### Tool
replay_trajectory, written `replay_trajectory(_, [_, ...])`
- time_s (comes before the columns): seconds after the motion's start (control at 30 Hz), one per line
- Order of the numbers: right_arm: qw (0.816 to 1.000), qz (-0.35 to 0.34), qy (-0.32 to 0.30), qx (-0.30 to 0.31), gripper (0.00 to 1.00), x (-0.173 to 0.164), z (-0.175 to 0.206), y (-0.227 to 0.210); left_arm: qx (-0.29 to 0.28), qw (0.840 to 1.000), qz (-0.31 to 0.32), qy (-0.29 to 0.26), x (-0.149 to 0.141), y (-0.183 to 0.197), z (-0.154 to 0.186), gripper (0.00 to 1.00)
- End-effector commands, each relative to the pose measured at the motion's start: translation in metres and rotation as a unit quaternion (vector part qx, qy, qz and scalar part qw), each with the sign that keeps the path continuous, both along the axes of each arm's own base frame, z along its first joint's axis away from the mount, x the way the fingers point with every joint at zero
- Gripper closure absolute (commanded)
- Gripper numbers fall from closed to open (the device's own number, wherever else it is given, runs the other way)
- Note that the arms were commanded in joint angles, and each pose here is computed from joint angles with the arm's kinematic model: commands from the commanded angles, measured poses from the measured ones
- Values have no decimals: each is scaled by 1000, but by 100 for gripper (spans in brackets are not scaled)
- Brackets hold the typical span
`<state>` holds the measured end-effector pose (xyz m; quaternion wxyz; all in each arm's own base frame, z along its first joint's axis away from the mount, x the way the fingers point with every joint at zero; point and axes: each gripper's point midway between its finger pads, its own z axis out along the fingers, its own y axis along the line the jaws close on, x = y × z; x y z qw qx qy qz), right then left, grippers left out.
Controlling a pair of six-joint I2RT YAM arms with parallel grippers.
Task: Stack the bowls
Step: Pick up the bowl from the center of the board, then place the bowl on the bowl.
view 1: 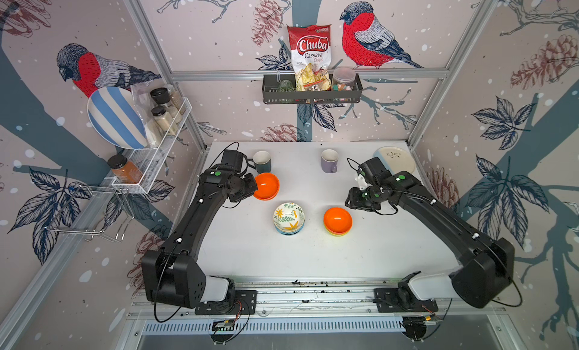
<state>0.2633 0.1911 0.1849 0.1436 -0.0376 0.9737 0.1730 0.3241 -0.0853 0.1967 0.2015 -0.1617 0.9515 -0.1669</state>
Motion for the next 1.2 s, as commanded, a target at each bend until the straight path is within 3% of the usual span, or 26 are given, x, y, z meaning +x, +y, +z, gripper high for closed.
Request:
replay_trajectory(0.0, [1000, 12, 5, 7, 53, -9, 14, 9, -28, 997, -63, 28, -33, -22, 2, 100])
replay_trajectory(0.27, [997, 72, -14, 4, 54, -27, 47, 52, -30, 985, -170, 15, -78, -90, 15, 100])
replay_trajectory(0.53, [994, 105, -26, -4, 56, -43, 55, 78, -14, 973, -229, 13, -97, -135, 11, 100])
replay_trajectory(0.67, [993, 114, -24, -6, 56, -48, 52, 85, 17, 972, -234, 20, -100, -138, 2, 100])
replay_trajectory(1.17, [989, 146, 8, -34, 65, -59, 16, 108, 18, 970, -241, 20, -102, -147, -1, 100])
